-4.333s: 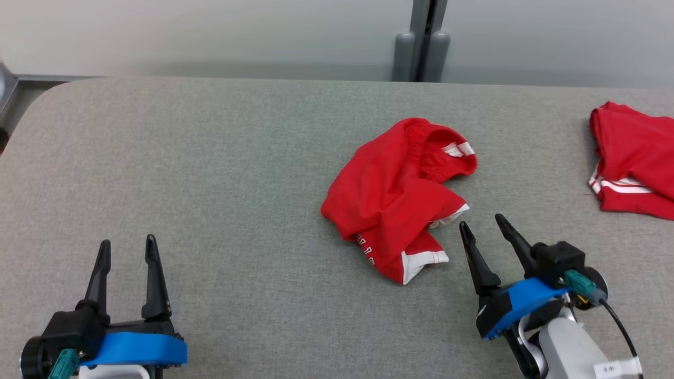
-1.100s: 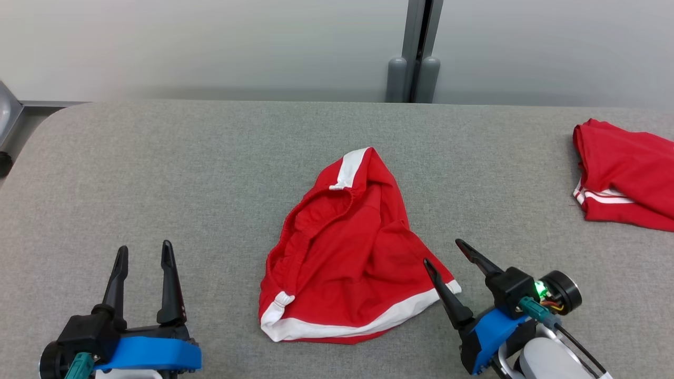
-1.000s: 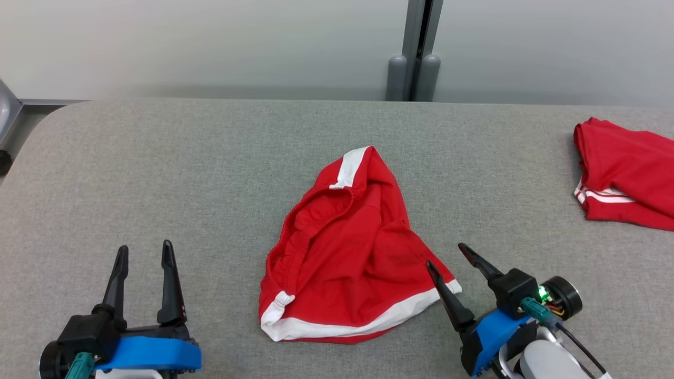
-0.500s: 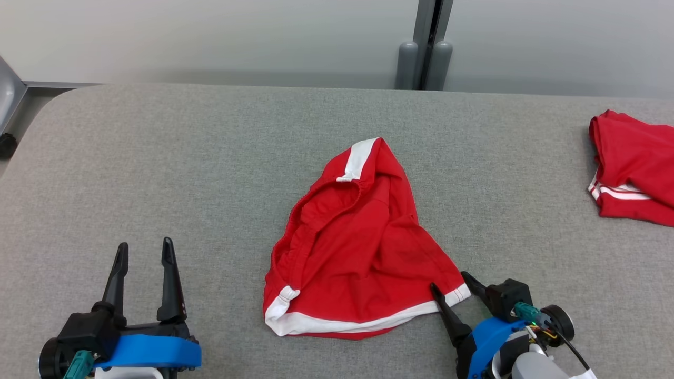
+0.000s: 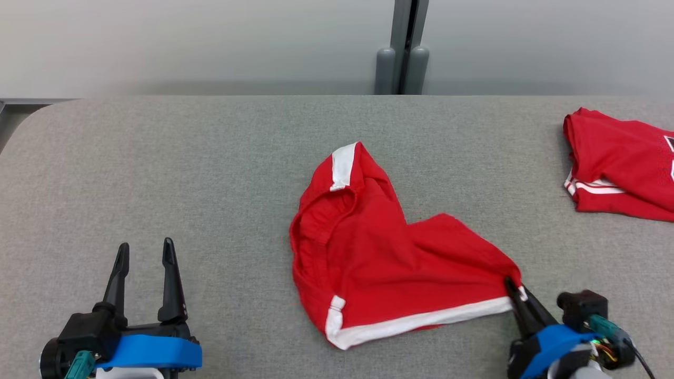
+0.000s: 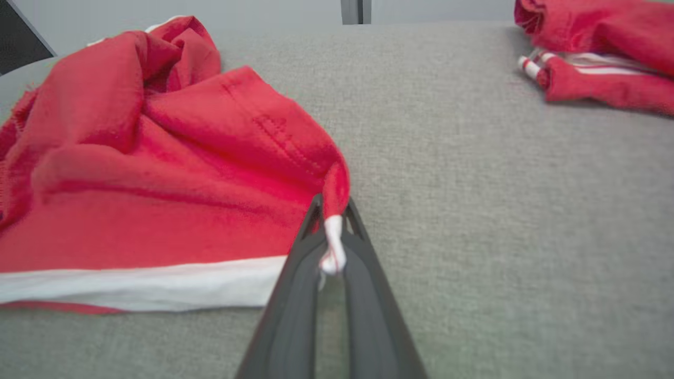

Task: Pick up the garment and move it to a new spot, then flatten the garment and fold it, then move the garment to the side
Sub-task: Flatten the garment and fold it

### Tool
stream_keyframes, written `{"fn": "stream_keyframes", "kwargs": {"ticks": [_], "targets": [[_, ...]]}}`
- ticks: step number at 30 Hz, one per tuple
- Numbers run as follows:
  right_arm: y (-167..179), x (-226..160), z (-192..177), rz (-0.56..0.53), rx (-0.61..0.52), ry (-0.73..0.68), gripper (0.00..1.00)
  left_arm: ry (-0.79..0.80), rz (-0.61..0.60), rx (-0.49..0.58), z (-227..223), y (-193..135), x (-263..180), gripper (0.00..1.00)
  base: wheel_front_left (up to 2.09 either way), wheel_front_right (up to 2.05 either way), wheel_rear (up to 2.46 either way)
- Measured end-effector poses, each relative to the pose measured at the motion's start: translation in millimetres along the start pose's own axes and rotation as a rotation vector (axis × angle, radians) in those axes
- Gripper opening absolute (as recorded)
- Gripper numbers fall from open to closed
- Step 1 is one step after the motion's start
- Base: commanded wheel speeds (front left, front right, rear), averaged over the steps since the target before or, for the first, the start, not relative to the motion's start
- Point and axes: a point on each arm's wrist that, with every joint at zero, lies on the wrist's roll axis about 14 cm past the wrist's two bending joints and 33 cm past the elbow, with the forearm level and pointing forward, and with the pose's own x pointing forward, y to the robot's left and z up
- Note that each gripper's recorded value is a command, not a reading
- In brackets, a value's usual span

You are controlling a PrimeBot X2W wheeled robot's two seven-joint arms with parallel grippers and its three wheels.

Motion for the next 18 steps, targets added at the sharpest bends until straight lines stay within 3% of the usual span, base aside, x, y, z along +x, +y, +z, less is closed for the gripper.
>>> {"fn": "stream_keyframes", "kwargs": {"ticks": [2, 3, 4, 5, 12, 18], "targets": [[-12.9, -9.5, -4.2, -0.036, 0.005, 0.005, 0.0, -0.001, -0.007, -0.001, 0.2, -2.5, 0.9, 1.0, 0.0, 0.0, 0.0], [-15.8, -12.9, -5.6, -0.047, 0.016, 0.004, 0.08, -0.001, -0.01, -0.003, 0.0, -3.7, 1.3, 1.0, 0.0, 0.0, 0.0], [-17.2, -15.6, -6.5, -0.054, 0.019, 0.003, 0.47, 0.0, -0.014, -0.004, -0.2, -4.9, 1.5, 1.0, 0.0, 0.0, 0.0], [-17.2, -17.2, -4.5, -0.054, 0.02, -0.006, 1.0, 0.0, -0.016, -0.004, -0.2, -5.8, 1.7, 1.0, 0.0, 0.0, 0.0], [-28.5, -23.9, 45.5, -0.096, 0.014, -0.177, 1.0, -0.005, -0.027, -0.004, 1.5, -9.5, 0.7, 1.0, 0.0, 0.0, 0.0], [-13.0, -33.6, 98.1, -0.082, 0.006, -0.362, 1.0, -0.003, -0.028, 0.001, 1.0, -9.4, -2.1, 1.0, 0.0, 0.0, 0.0]]}}
